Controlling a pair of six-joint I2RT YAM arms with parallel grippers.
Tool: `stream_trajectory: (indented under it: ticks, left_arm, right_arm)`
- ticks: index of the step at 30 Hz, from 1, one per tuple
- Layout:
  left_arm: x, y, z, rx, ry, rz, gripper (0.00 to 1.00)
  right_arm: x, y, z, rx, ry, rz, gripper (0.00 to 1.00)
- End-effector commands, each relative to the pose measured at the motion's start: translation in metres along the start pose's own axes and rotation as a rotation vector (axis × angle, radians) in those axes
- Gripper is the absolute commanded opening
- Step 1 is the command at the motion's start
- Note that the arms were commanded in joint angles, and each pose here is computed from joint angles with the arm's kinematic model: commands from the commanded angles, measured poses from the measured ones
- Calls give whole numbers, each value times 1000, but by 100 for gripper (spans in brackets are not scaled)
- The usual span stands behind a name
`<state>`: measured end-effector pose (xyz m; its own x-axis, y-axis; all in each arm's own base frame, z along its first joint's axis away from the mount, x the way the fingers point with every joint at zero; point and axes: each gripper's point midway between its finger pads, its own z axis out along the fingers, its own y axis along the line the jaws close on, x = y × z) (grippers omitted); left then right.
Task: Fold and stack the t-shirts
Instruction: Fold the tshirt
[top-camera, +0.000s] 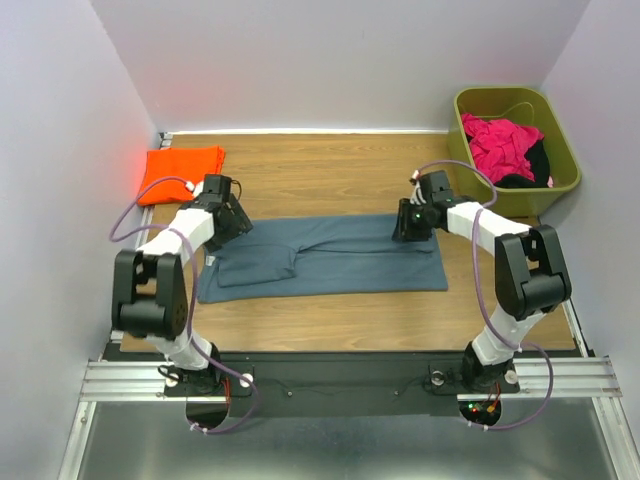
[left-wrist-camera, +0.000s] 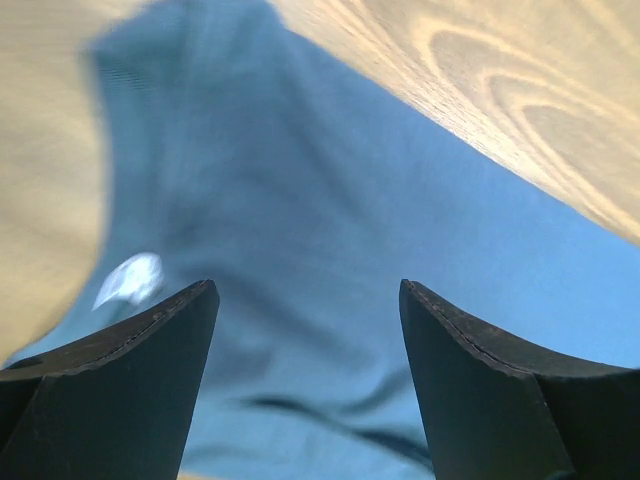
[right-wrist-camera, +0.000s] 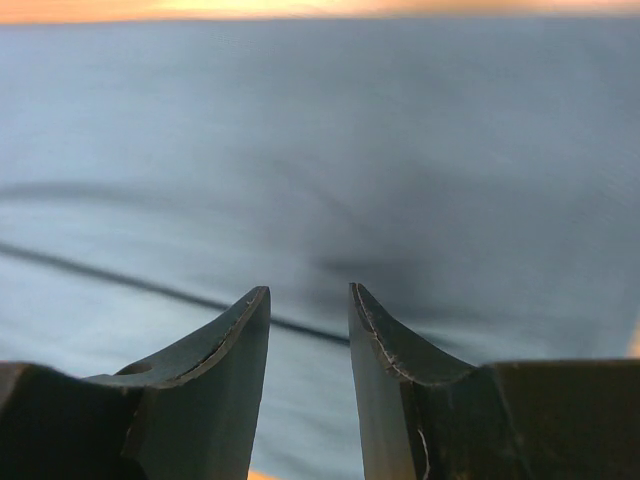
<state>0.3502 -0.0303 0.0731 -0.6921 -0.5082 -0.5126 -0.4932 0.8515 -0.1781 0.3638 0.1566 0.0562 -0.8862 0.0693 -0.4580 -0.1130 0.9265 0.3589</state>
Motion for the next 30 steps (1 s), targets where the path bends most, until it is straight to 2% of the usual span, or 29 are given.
stream_trajectory:
  ticks: [1, 11, 14, 16, 20, 22, 25, 28, 30]
  left_arm:
    - [1, -22, 20, 37, 55, 57, 85]
    - [-5, -57, 61, 67, 118, 77, 84]
    - [-11, -76, 64, 108, 125, 80, 84]
    - [-16, -86, 62, 120, 120, 89, 84]
    - [-45, -100, 32, 173, 35, 83, 87]
    - [-63, -97, 8, 174, -40, 79, 88]
    - [-67, -81, -19, 156, -102, 84, 89]
    - [-54, -57, -35, 127, -117, 119, 89]
    - [-30, -37, -32, 100, -84, 154, 86]
  right_arm:
    - [15, -47, 3, 140, 31, 111, 43]
    - [27, -156, -5, 493, 31, 289, 43]
    - [12, -172, -14, 564, -8, 287, 43]
    - [-7, -167, -20, 546, -40, 262, 43]
    - [-34, -122, -25, 384, -89, 176, 43]
    - [-44, -93, -31, 309, -117, 113, 43]
    - [-46, -29, -32, 153, -123, -7, 43]
    - [-41, 29, -37, 0, -125, -113, 43]
    - [-37, 70, -45, -138, -129, -167, 43]
